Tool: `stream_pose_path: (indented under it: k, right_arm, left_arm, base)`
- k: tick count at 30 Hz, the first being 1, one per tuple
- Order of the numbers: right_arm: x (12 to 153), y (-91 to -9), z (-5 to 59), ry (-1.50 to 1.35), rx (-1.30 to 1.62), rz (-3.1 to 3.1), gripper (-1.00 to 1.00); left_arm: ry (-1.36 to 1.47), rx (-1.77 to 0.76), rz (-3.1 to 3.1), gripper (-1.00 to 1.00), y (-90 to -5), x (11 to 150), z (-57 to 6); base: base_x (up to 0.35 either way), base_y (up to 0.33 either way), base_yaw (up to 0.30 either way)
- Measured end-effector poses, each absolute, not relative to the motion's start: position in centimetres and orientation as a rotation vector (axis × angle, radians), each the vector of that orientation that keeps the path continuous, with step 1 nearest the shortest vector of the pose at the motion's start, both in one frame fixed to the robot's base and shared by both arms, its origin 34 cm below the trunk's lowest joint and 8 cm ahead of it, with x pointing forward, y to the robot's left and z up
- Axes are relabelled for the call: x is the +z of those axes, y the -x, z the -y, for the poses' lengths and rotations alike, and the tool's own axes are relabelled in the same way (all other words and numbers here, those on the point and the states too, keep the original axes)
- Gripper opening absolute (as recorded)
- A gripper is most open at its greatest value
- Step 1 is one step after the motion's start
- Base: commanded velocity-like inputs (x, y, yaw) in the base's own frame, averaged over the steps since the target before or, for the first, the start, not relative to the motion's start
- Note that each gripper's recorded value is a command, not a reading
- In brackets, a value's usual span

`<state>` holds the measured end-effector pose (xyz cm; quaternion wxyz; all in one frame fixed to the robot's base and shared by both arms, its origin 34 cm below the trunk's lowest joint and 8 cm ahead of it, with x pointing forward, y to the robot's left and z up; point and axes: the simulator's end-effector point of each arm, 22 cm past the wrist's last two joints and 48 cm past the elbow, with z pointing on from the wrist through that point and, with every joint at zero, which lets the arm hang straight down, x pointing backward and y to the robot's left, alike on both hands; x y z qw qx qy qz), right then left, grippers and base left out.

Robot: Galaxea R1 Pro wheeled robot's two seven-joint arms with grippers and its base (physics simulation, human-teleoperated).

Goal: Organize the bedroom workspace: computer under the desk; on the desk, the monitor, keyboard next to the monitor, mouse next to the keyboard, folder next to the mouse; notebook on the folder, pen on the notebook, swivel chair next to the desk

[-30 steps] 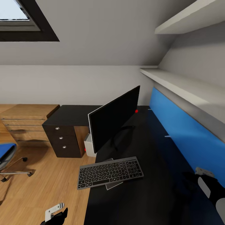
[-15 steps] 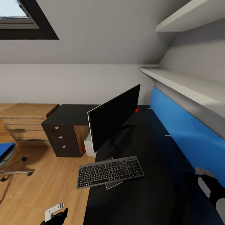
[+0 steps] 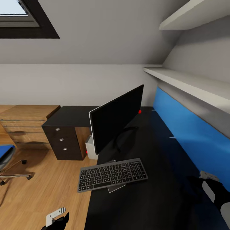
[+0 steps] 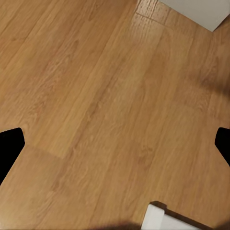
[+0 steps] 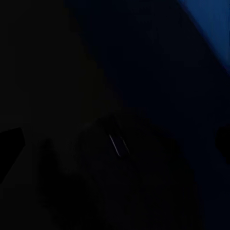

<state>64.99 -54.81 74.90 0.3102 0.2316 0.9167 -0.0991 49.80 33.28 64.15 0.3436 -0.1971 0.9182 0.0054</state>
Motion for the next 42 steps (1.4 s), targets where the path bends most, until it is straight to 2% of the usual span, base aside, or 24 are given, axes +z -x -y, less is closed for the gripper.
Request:
stream_pose_path:
  k: [42]
  right_arm:
    - [73.1,-63.7,54.8,-0.634,-0.266,-2.454,1.00]
  left_arm:
    - [0.514,0.014,-2.386,1.00,-49.8,63.6,-33.3]
  base:
    - [0.000,0.000,0.000]
